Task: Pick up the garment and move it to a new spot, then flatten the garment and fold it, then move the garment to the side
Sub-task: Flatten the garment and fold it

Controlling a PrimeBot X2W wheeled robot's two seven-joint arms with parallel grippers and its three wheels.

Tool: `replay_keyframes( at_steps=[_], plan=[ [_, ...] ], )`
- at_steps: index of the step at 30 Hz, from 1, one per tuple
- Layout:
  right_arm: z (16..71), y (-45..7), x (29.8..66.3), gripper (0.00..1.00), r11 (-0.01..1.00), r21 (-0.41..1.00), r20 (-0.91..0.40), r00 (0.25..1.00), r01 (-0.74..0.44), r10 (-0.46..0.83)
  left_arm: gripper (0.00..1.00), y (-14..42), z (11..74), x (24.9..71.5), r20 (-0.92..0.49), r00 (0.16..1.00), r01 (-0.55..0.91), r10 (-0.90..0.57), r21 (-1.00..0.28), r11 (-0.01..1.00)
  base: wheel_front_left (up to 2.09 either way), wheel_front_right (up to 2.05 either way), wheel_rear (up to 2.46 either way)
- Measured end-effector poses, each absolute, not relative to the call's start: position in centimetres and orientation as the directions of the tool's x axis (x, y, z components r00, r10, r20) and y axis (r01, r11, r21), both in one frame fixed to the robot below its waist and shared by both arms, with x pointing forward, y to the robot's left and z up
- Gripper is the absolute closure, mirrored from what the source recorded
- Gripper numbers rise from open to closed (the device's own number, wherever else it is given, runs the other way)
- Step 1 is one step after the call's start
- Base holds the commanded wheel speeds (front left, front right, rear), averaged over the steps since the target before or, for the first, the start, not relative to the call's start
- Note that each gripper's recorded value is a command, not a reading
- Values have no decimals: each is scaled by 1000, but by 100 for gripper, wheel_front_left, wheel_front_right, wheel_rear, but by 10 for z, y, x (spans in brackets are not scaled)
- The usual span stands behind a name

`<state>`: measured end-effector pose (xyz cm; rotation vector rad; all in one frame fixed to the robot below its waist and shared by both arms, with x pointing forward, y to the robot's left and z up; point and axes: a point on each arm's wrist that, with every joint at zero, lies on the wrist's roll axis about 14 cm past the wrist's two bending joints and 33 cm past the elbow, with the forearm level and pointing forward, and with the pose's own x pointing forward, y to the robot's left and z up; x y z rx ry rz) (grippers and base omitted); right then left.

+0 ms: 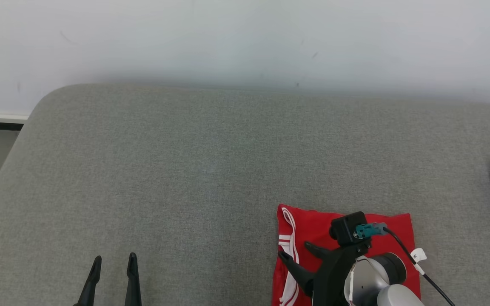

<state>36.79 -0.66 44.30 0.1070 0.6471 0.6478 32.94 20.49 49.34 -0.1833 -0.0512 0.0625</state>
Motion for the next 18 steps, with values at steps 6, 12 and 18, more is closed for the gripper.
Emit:
replay_keyframes(
  at_steps=[6,12,18],
  plan=[
    [476,-10,371,0,786,329,-409,671,-523,618,0,203,497,330,57,997,-48,60,-184,982,0,0,0],
    [510,-60,390,0,860,253,-280,817,-444,504,0,200,501,330,71,996,-37,51,-184,982,0,0,0],
    [520,-118,391,0,937,167,-190,923,-307,336,0,197,502,328,77,996,-24,39,-185,983,0,0,0]
  ],
)
